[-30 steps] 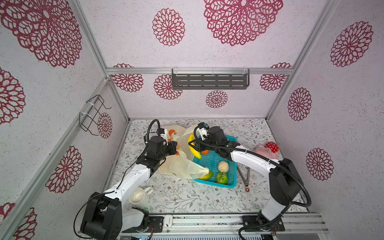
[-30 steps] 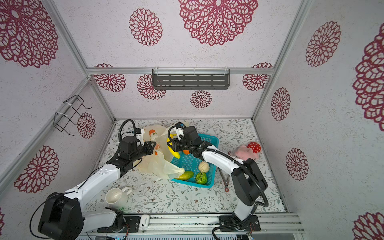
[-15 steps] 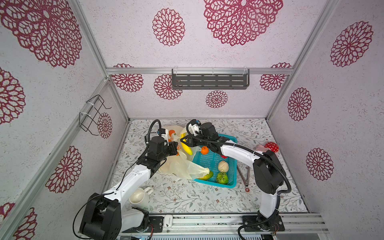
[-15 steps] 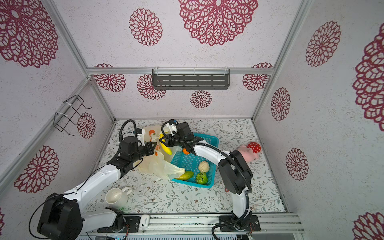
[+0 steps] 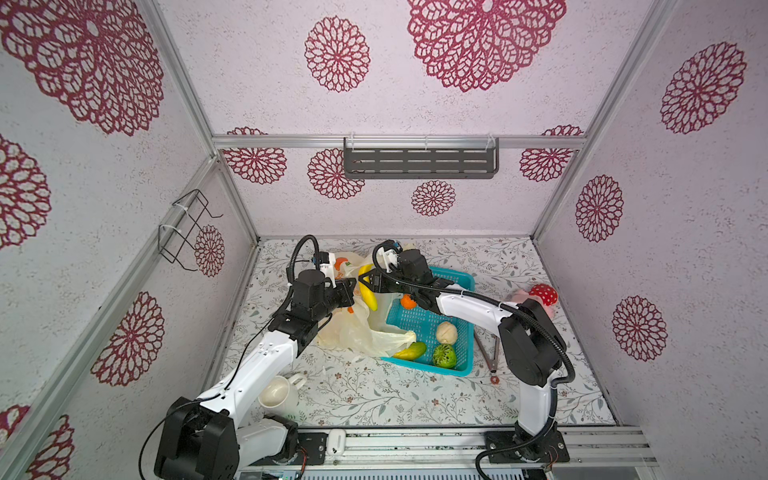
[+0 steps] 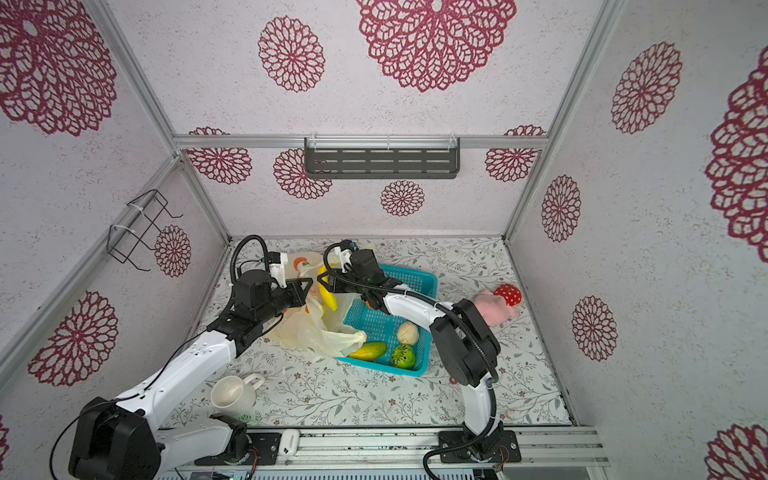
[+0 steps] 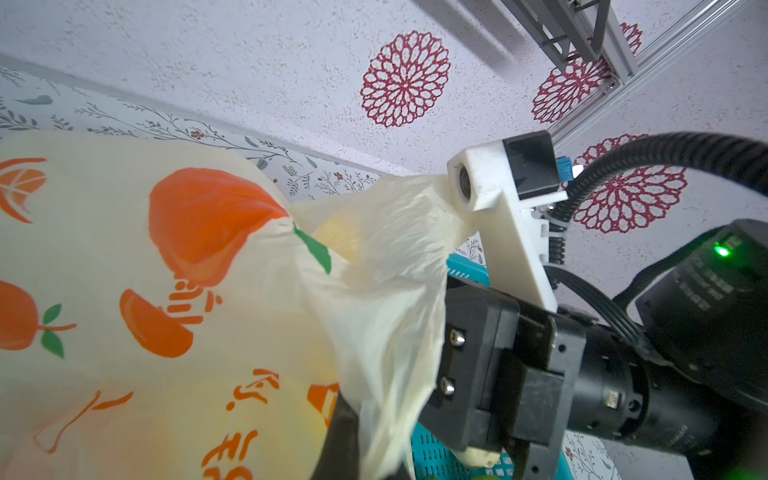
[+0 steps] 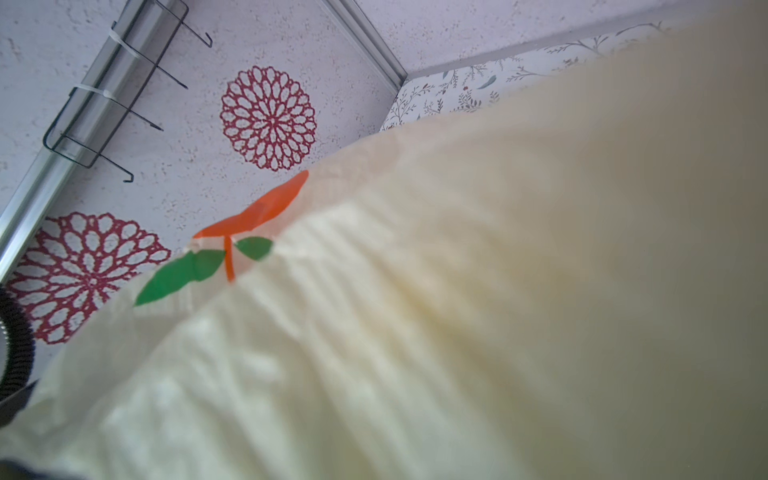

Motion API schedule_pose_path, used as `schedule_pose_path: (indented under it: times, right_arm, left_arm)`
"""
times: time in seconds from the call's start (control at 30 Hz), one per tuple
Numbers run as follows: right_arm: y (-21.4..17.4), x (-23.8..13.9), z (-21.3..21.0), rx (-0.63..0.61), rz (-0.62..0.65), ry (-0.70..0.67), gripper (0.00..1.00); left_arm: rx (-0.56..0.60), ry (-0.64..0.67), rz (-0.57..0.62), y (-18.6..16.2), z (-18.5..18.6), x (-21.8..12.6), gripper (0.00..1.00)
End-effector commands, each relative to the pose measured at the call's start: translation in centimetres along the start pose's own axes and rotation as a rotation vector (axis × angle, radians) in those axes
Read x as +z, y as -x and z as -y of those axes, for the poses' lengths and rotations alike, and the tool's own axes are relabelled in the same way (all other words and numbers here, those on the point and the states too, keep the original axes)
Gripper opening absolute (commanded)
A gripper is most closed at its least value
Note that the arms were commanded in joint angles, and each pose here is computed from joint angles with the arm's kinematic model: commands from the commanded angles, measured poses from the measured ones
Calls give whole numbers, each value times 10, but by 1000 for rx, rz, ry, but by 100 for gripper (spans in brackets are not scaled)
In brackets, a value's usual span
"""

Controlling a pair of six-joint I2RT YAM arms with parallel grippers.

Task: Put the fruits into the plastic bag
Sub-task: 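Lift the banana into the bag held open by the left gripper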

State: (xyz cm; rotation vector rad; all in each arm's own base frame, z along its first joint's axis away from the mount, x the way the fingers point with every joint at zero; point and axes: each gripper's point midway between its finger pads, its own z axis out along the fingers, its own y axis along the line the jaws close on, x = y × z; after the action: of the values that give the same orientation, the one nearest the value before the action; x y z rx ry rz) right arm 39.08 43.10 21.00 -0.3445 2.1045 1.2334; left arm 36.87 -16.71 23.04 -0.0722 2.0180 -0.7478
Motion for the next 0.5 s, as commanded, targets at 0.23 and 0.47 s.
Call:
schedule_pose_path:
  times: [0.23, 0.47]
  right_arm:
    - [5, -1, -8, -27, 19, 9, 42]
    - [10, -15, -13, -63, 43, -4, 66]
  left_arm:
    - [8, -14, 35, 10, 8, -9, 0]
    - [34, 0, 58, 15, 6, -12, 0]
